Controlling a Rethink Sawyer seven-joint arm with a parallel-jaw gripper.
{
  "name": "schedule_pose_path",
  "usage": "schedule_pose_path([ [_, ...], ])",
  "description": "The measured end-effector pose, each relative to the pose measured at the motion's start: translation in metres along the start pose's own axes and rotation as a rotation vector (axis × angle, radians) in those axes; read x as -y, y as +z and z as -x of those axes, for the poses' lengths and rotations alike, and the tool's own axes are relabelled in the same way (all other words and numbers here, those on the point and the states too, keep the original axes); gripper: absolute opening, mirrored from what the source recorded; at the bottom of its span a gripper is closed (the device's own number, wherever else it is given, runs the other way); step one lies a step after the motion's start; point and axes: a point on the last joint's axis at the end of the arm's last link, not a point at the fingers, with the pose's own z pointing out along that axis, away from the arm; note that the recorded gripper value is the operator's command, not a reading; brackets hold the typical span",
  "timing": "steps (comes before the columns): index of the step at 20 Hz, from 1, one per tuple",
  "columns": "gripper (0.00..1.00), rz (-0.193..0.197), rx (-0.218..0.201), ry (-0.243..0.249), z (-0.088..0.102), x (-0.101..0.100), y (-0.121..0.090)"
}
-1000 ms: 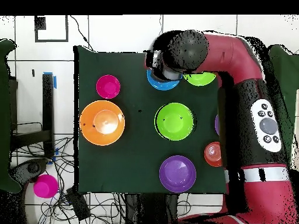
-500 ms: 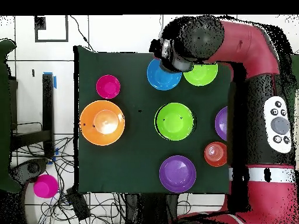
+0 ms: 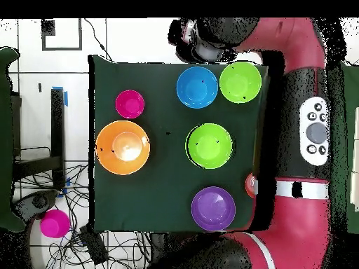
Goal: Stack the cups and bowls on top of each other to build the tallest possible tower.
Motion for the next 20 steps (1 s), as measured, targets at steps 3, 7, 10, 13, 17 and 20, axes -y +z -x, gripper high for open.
schedule_pose_path([
  [3,1.0,0.01,0.015,-0.007,0.003,-0.013,0.013],
  [7,1.0,0.016,0.029,-0.011,0.004,-0.023,0.034],
  [10,1.0,0.011,0.033,-0.009,0.003,-0.026,0.053],
  [13,1.0,-0.006,0.03,-0.007,0.003,-0.022,0.068],
  [17,1.0,-0.044,0.033,0.004,0.005,-0.005,0.09],
  [20,1.0,-0.071,0.049,0.018,0.012,0.011,0.1],
])
